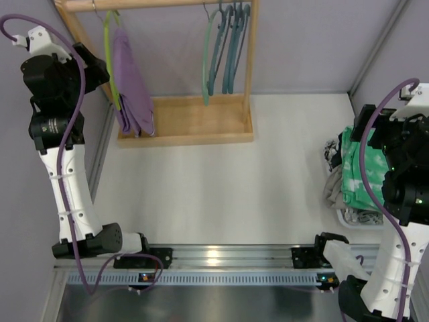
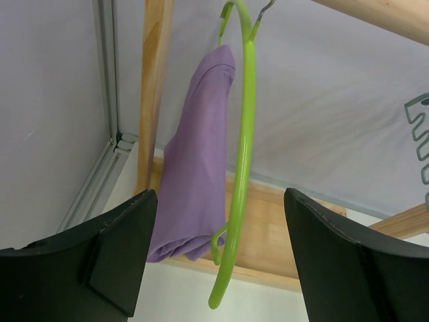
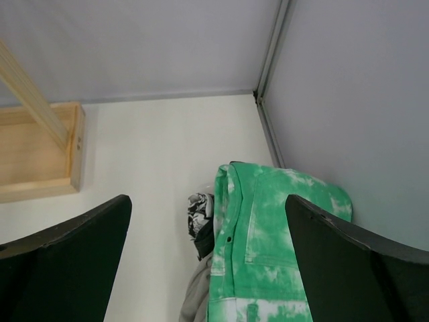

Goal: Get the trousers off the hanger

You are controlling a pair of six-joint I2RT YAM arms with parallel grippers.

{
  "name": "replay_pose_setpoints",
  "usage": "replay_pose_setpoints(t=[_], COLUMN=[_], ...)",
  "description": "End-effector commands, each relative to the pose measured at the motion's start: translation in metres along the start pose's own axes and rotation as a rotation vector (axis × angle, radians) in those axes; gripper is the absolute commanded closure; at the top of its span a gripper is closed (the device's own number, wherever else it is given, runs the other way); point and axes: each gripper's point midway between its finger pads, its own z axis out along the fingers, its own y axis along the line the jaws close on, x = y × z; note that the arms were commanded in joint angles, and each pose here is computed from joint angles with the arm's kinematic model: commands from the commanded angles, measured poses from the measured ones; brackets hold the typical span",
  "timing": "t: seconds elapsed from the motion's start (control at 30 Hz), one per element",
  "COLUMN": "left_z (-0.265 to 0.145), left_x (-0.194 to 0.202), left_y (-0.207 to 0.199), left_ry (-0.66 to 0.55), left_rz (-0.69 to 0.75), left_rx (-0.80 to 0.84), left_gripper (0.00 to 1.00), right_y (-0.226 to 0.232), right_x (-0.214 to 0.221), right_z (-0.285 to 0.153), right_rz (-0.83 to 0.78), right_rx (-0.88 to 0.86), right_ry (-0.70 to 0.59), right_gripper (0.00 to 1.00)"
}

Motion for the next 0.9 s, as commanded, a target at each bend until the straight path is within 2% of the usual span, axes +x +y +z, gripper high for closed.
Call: replay_pose_setpoints(t=[0.0,0.33,0.53,0.57,0.77,0.87], left_z=[0.001,0.041,0.064,0.067,0.08,0.083], left_x=[-0.006,0.022,0.034,0.035,0.037,0.036], left_y=[-0.007,-0.013,-0.01,-0.009,-0.007,-0.008], left_ry=[0.001,0.103,0.134,0.136,0.13,0.127], left_rz=[0.025,-0.015,-0.034,-0.035,-0.043,-0.051], left_rx=[0.055,0.121,0.12,0.12,0.113,0.118], left_gripper=[0.18,0.24,0.34,0.4,0.44,0.51], right_y=[-0.001,-0.001,-0.001,-0.001,0.001,0.001], right_x=[-0.017,-0.014,-0.013,-0.013,-0.009,-0.009], right_z=[-0.002,-0.003,0.001,0.001,0.003,0.003], right_rz=[0.014,0.012,0.016,0.019,0.03,0.03], right_rx=[0.004,0.004,0.002,0.002,-0.005,-0.004], right_ry=[-0.072,-0.069,-0.061,-0.063,-0.052,-0.054], right_gripper=[0.01,0.01,0.01,0.01,0.01,0.01])
